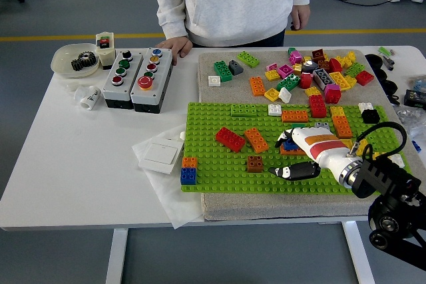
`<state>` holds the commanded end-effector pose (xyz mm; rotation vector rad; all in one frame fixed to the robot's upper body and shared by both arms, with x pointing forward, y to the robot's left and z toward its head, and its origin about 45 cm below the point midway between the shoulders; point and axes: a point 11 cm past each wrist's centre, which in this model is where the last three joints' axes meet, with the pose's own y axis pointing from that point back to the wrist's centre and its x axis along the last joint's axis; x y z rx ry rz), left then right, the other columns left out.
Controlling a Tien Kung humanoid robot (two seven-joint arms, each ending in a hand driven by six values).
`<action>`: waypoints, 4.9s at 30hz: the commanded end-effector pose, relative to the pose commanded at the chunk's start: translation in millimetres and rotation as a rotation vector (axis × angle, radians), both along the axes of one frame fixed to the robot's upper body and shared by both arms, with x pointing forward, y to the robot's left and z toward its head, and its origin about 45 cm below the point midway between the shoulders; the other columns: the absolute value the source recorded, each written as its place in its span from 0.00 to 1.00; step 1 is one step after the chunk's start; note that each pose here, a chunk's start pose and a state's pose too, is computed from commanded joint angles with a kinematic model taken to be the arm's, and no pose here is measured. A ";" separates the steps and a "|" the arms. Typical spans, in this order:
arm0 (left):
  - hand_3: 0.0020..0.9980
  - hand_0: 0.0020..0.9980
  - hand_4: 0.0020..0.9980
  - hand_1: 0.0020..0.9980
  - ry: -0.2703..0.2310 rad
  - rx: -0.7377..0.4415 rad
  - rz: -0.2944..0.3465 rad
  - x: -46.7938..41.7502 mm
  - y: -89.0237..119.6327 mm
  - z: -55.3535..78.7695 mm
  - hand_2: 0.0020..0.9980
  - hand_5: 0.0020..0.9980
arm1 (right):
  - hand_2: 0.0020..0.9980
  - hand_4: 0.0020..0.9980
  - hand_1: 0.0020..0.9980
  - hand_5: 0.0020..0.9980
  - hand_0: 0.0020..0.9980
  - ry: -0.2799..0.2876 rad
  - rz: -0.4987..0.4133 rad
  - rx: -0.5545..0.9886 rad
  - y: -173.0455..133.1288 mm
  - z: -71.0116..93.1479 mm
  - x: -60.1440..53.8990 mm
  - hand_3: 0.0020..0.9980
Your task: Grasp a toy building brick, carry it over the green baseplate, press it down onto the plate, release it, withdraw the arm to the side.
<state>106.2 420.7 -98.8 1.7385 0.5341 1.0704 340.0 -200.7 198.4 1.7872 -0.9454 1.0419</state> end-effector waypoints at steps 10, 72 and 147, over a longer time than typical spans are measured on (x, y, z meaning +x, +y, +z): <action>0.59 0.78 0.62 0.76 -0.001 0.000 0.000 0.6 0.0 0.1 0.77 0.62 | 0.73 0.90 0.68 0.56 0.69 -0.002 0.006 0.005 2.9 1.3 -0.4 0.64; 0.58 0.79 0.62 0.76 0.004 -0.004 0.002 -1.7 -1.8 -1.0 0.77 0.62 | 0.73 0.89 0.67 0.56 0.68 0.002 -0.013 0.006 -1.4 -0.4 3.9 0.63; 0.60 0.79 0.63 0.78 -0.007 -0.052 0.019 -14.3 -20.2 -10.5 0.82 0.62 | 0.78 1.00 0.76 0.77 0.78 -0.307 -0.724 1.432 -124.1 10.5 -10.0 0.74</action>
